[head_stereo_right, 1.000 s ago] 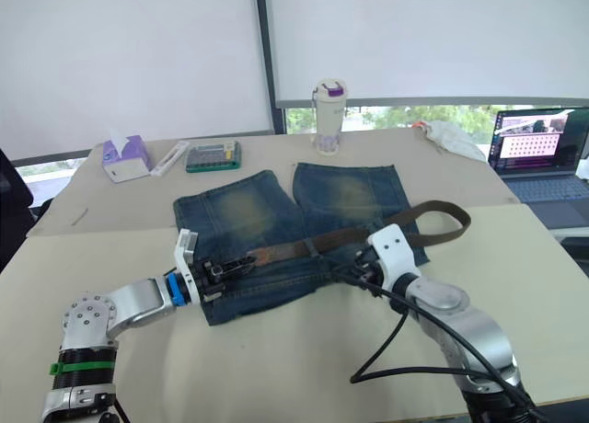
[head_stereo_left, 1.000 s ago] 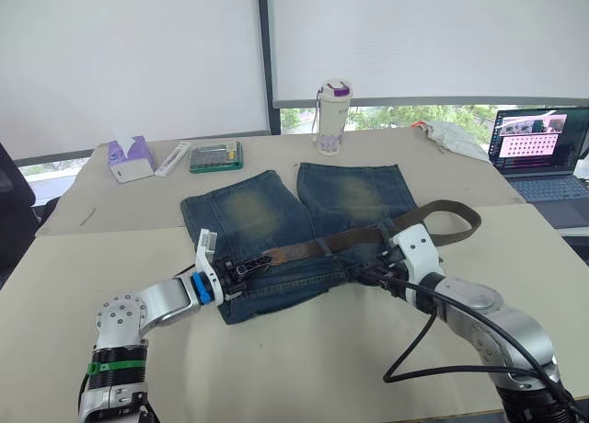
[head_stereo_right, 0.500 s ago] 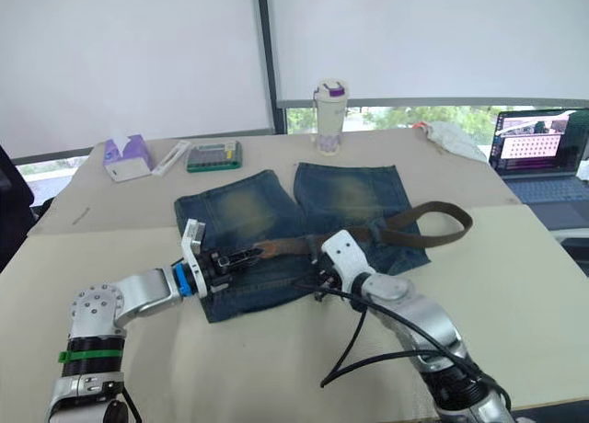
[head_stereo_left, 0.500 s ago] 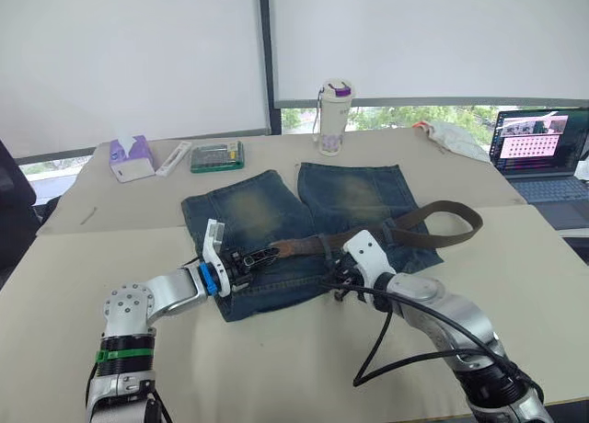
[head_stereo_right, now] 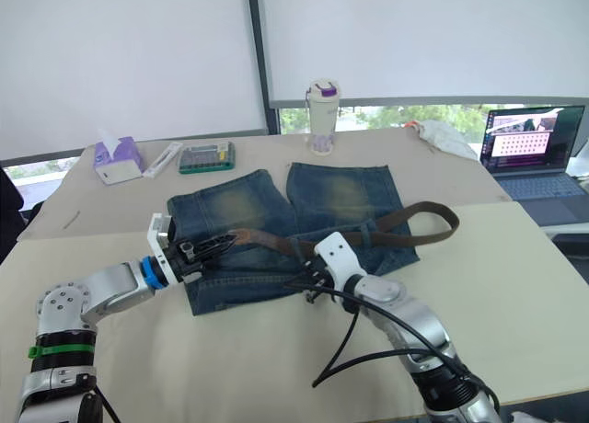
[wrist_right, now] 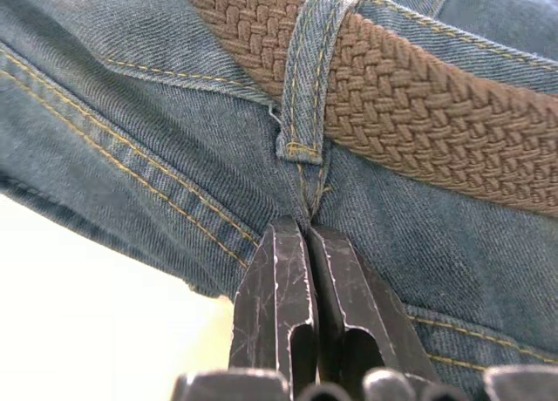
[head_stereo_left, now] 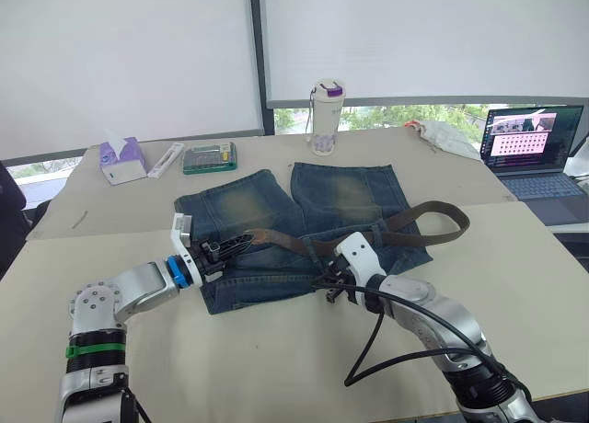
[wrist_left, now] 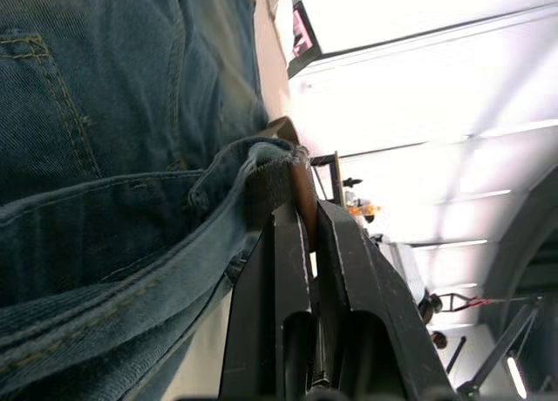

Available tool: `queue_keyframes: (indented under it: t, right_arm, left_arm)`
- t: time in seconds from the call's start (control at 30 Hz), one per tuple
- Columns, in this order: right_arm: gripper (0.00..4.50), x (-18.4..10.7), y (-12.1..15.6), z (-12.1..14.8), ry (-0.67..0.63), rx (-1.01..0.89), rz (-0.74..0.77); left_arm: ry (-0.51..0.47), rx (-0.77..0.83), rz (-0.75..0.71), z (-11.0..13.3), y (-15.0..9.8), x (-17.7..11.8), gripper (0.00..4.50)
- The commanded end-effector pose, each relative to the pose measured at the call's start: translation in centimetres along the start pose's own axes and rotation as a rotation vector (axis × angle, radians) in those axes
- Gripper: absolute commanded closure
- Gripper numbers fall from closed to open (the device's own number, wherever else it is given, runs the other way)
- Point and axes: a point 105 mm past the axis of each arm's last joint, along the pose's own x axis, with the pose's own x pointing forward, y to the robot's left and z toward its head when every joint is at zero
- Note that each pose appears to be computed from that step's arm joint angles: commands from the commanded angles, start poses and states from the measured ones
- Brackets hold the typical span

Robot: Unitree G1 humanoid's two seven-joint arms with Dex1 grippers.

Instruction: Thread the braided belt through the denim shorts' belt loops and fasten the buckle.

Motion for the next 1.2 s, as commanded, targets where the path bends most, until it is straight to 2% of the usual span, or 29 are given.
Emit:
queue_keyframes:
  t: [0.03, 0.17, 0.3, 0.5, 0.73, 0.83, 0.97, 1.1, 1.2]
  right_arm:
    - [4.45, -2.1, -5.4, -3.6, 0.136, 0.042, -0.231]
    - [4.45, -2.5, -5.8, -3.8, 0.14, 0.047, -0.245]
    - [4.45, -2.9, -6.1, -4.1, 0.145, 0.057, -0.257]
    - [4.45, -3.1, -6.3, -4.1, 0.144, 0.065, -0.269]
    - [4.45, -3.2, -6.9, -3.9, 0.144, 0.062, -0.294]
    - [4.45, -3.4, -7.5, -3.8, 0.144, 0.06, -0.317]
    - [4.45, -3.4, -7.7, -3.7, 0.143, 0.059, -0.328]
    - [4.45, -3.4, -7.7, -3.6, 0.139, 0.056, -0.329]
    - [4.45, -3.2, -7.4, -3.1, 0.112, 0.05, -0.309]
  left_arm:
    - [-0.233, 0.073, 0.041, 5.4, -0.8, -4.7, 4.5]
    - [-0.303, 0.054, 0.062, 6.4, 0.0, -5.7, 4.5]
    - [-0.425, 0.032, 0.063, 8.5, 0.3, -7.0, 4.5]
    - [-0.466, 0.026, 0.053, 8.9, 0.4, -8.0, 4.5]
    - [-0.505, 0.011, 0.084, 9.1, 1.7, -9.4, 4.5]
    - [-0.597, 0.007, 0.102, 10.6, 2.3, -11.2, 4.5]
    - [-0.655, 0.019, 0.106, 11.8, 2.4, -12.6, 4.5]
    - [-0.638, 0.038, 0.107, 12.1, 2.2, -12.5, 4.5]
    - [-0.486, 0.123, 0.109, 10.3, 1.5, -10.0, 4.5]
